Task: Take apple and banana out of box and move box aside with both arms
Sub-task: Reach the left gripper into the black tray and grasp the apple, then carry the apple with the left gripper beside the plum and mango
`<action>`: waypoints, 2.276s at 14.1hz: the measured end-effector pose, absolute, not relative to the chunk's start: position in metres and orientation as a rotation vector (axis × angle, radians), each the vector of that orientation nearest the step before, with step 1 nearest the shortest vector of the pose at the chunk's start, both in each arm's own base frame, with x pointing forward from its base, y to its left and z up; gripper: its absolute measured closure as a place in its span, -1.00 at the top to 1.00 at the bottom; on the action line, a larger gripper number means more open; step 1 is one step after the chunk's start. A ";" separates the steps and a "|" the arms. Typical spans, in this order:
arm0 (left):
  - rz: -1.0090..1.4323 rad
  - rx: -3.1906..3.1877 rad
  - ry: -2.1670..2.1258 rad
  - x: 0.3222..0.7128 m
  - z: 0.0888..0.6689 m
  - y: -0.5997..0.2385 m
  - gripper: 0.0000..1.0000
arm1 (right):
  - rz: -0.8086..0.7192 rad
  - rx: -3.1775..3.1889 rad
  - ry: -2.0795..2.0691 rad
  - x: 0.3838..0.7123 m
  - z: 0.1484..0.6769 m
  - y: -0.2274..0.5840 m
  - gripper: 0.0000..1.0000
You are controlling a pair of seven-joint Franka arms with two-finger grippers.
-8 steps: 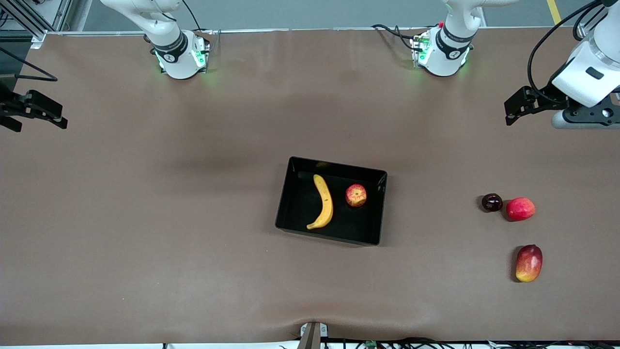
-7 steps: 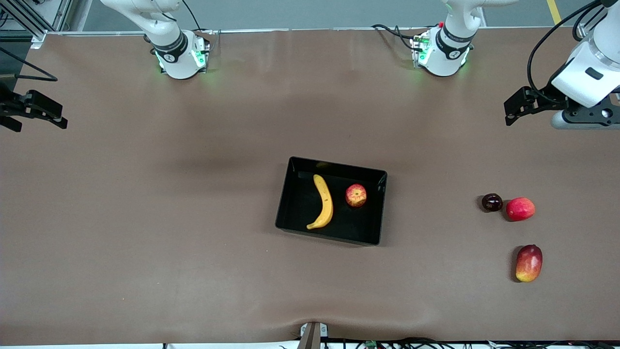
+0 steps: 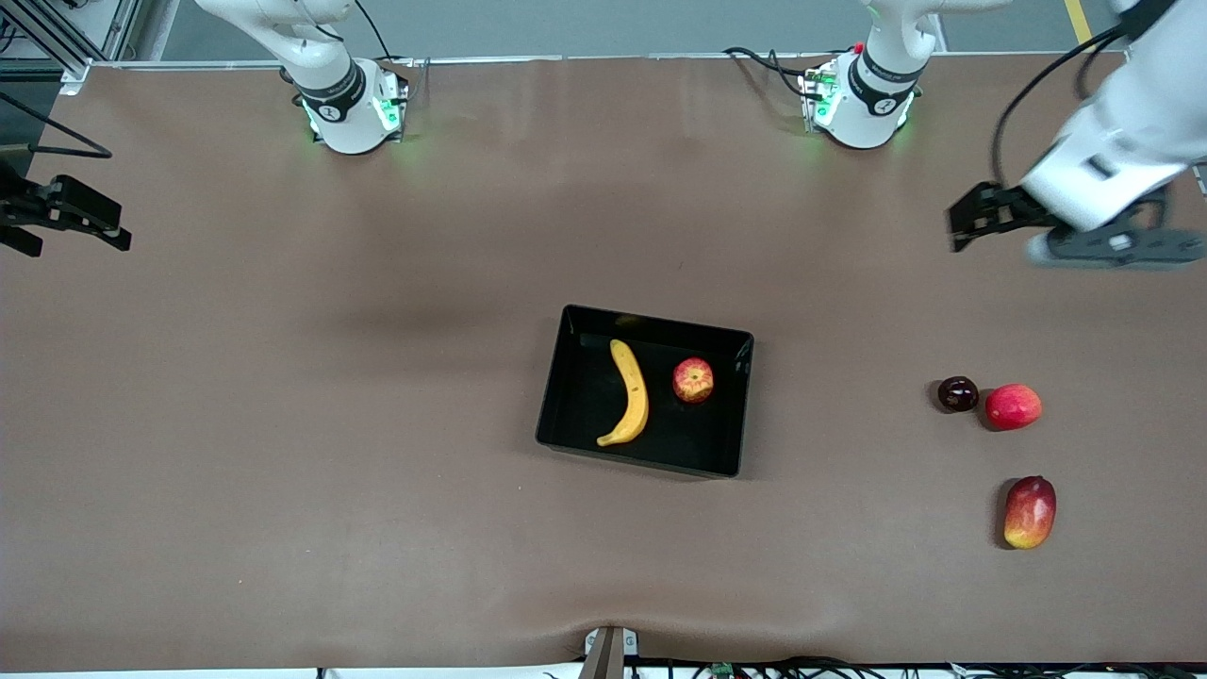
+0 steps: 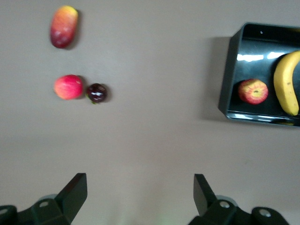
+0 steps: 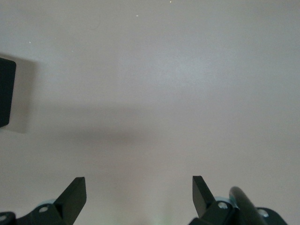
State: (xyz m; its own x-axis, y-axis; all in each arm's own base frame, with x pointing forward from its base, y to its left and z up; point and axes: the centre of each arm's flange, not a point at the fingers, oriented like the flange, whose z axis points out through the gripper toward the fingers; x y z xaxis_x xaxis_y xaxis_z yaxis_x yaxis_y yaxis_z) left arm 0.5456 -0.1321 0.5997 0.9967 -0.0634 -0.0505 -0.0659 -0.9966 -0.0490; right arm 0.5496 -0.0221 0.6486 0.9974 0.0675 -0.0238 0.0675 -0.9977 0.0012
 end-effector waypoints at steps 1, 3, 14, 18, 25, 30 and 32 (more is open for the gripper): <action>0.104 -3.065 0.081 0.547 0.584 -0.157 1.00 | -0.037 3.138 0.106 0.550 0.649 -0.022 1.00; 0.136 -3.018 0.043 0.548 0.551 -0.215 1.00 | -0.037 3.138 0.105 0.550 0.649 -0.022 1.00; -0.003 -3.025 -0.280 0.564 0.322 -0.405 1.00 | -0.036 3.138 0.106 0.550 0.649 -0.022 1.00; -0.022 -3.025 -0.257 0.569 0.256 -0.403 1.00 | -0.036 3.138 0.106 0.550 0.649 -0.022 1.00; 0.014 -3.034 -0.288 0.577 0.208 -0.390 0.85 | -0.036 3.138 0.104 0.550 0.649 -0.023 1.00; -0.027 -3.061 -0.296 0.584 0.218 -0.394 0.37 | -0.036 3.138 0.104 0.550 0.649 -0.023 1.00; -0.089 -3.087 -0.306 0.595 0.244 -0.397 0.37 | -0.037 3.138 0.102 0.550 0.649 -0.023 1.00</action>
State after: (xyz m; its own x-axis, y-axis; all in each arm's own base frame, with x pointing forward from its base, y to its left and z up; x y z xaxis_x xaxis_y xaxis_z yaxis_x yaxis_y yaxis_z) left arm 0.5949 -0.3971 0.2444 0.9789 0.1951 0.0608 0.1973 -0.9798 -0.0320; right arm 0.5495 -0.0235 0.6488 0.9976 0.0650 -0.0233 0.0651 -0.9979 0.0013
